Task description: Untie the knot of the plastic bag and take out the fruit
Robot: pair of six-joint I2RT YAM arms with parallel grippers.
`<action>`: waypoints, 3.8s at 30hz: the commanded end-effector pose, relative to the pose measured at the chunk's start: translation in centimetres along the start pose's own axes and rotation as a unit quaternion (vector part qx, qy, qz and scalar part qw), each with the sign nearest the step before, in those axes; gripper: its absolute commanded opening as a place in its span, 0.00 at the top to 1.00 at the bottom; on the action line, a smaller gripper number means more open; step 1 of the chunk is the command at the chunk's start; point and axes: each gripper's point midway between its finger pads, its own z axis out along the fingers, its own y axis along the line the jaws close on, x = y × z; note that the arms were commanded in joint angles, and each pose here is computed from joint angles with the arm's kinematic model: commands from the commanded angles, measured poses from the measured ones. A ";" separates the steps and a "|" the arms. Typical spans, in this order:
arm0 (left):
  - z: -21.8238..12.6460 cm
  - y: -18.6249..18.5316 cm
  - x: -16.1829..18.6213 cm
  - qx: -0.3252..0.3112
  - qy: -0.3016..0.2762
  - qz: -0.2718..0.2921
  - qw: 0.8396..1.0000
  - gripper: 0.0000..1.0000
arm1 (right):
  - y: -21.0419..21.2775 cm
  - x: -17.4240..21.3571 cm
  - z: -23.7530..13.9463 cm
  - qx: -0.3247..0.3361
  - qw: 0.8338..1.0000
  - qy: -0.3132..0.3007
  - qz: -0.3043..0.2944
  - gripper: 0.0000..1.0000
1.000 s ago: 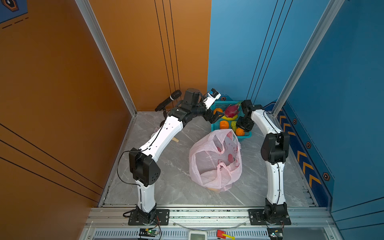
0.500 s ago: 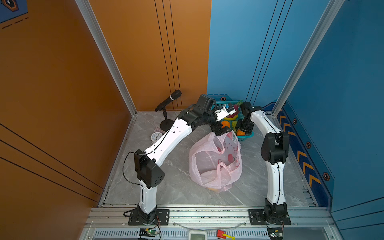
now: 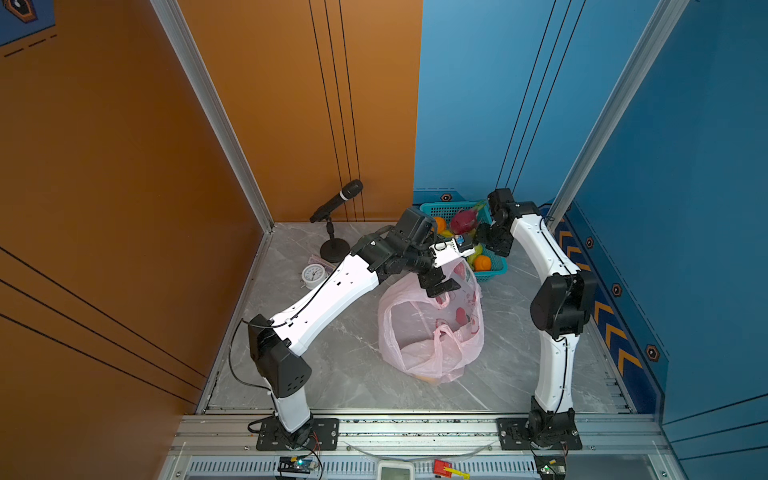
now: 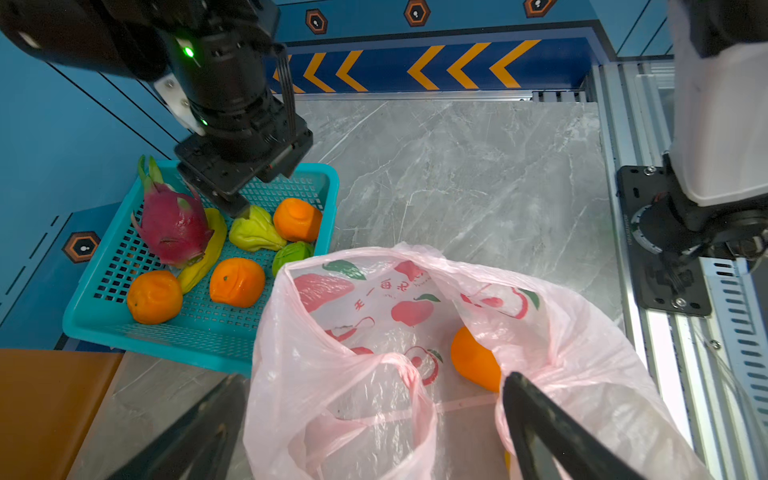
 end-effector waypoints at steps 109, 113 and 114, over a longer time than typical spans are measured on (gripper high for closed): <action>16.8 -12.8 18.8 -0.064 0.241 -0.417 0.874 0.41 | -10.1 33.2 -1.3 -0.070 0.983 0.150 -0.074 0.53; 16.6 -12.4 18.9 -0.077 0.241 -0.411 0.876 0.47 | -10.0 33.2 -1.3 -0.072 0.984 0.149 -0.069 0.53; 16.6 -12.2 18.9 -0.081 0.241 -0.410 0.876 0.47 | -10.0 33.1 -1.2 -0.072 0.984 0.147 -0.067 0.52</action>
